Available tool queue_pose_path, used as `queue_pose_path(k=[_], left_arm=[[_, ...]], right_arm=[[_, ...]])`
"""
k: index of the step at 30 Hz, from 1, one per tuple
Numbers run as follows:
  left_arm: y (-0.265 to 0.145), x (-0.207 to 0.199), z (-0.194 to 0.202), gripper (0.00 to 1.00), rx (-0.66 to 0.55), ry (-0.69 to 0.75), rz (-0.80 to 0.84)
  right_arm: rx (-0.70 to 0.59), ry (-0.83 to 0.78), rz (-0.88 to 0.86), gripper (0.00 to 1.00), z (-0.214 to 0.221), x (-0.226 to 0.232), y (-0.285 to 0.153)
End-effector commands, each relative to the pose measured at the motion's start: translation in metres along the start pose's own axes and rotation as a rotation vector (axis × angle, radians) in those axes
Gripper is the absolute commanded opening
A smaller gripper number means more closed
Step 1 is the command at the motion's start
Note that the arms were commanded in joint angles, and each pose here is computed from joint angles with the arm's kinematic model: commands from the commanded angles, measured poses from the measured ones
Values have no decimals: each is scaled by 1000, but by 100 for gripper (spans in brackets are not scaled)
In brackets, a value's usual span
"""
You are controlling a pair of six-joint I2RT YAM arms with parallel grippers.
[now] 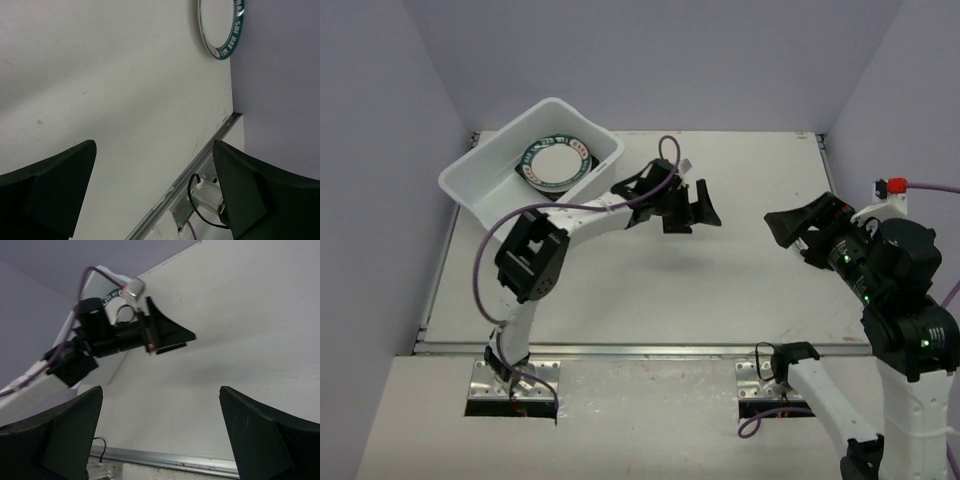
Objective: Place the plates into the plastic bin on the countertop
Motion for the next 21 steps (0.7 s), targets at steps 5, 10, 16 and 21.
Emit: queue_pose_path(k=[5, 10, 16, 21], left_arm=[[139, -64, 26, 100, 5, -169, 289], [207, -65, 29, 100, -30, -308, 384], [235, -43, 37, 100, -172, -373, 328], [219, -52, 18, 100, -242, -310, 335]], right_arm=[[60, 131, 98, 99, 25, -22, -12], [60, 174, 124, 99, 38, -36, -17], [61, 149, 138, 99, 46, -47, -18], [98, 110, 219, 99, 55, -64, -6]])
Point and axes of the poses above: each gripper's point midway between its finger pads, its own y axis out along the fingers, its own x axis along the line the jaws close on, z = x × y, the point moved 10 cm from there along -y, back along the fingers, and after that the axes turned 12 degrees about y, right-handed, at the moved point
